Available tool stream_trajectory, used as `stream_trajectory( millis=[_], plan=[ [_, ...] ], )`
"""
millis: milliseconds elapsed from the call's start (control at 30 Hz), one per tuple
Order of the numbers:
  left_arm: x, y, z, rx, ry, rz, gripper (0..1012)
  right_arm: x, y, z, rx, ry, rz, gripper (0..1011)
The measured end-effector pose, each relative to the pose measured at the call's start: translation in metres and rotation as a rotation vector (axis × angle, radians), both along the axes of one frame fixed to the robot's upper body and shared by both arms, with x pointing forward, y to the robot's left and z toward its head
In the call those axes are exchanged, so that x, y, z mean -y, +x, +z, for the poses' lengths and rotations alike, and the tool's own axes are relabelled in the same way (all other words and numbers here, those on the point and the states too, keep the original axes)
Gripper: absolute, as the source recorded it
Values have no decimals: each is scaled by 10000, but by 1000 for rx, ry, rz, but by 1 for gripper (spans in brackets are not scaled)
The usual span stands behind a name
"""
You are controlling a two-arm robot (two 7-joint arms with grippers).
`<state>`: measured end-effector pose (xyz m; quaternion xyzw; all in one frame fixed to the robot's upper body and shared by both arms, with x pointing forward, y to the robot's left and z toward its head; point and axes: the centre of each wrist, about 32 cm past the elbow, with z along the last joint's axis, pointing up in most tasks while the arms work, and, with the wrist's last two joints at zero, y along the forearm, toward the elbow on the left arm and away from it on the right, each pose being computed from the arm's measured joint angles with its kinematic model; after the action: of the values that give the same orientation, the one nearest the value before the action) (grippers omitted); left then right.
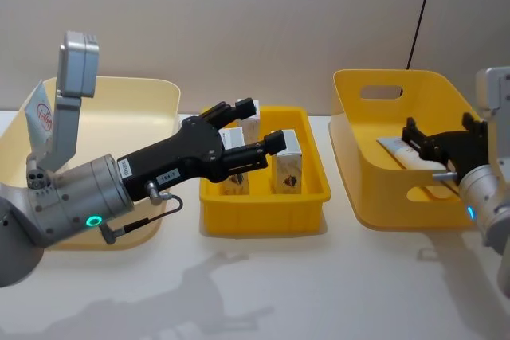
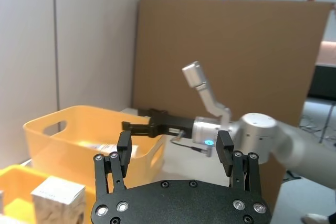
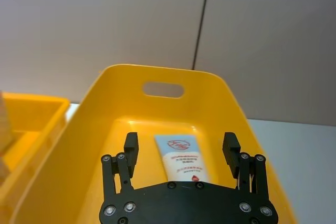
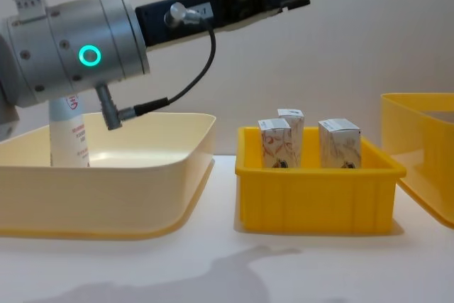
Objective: Bimanual collaborative sorting of washing and personal care products
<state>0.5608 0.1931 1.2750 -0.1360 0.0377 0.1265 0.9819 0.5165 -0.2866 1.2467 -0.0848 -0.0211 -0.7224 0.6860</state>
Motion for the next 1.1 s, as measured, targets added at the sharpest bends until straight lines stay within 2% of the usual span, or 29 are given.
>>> stream_trajectory(
  millis=[500, 700, 733, 767, 933, 1000, 1033, 1067, 1100],
  plan=[
    [-16, -137, -169, 4, 104, 206, 1003, -236, -315, -296, 56, 53, 189, 1001],
    [-22, -207, -248, 12, 151, 305, 1003, -353, -493, -430, 88, 85, 284, 1001],
    [-22, -207, -248, 12, 151, 305, 1003, -366, -515, -446, 92, 89, 294, 1001],
    [-23, -221, -265, 14, 160, 326, 1003, -391, -556, -474, 98, 97, 314, 1001],
    [-28, -270, -318, 23, 190, 392, 1003, -455, -658, -537, 116, 115, 364, 1001],
    [-31, -303, -354, 30, 209, 435, 1003, -470, -683, -551, 121, 121, 376, 1001],
    [-31, -303, -354, 30, 209, 435, 1003, -481, -703, -563, 125, 125, 385, 1001],
    [-32, -328, -379, 36, 223, 467, 1003, -486, -711, -568, 126, 126, 389, 1001],
    [-32, -328, -379, 36, 223, 467, 1003, -492, -722, -574, 128, 128, 394, 1001]
  ],
)
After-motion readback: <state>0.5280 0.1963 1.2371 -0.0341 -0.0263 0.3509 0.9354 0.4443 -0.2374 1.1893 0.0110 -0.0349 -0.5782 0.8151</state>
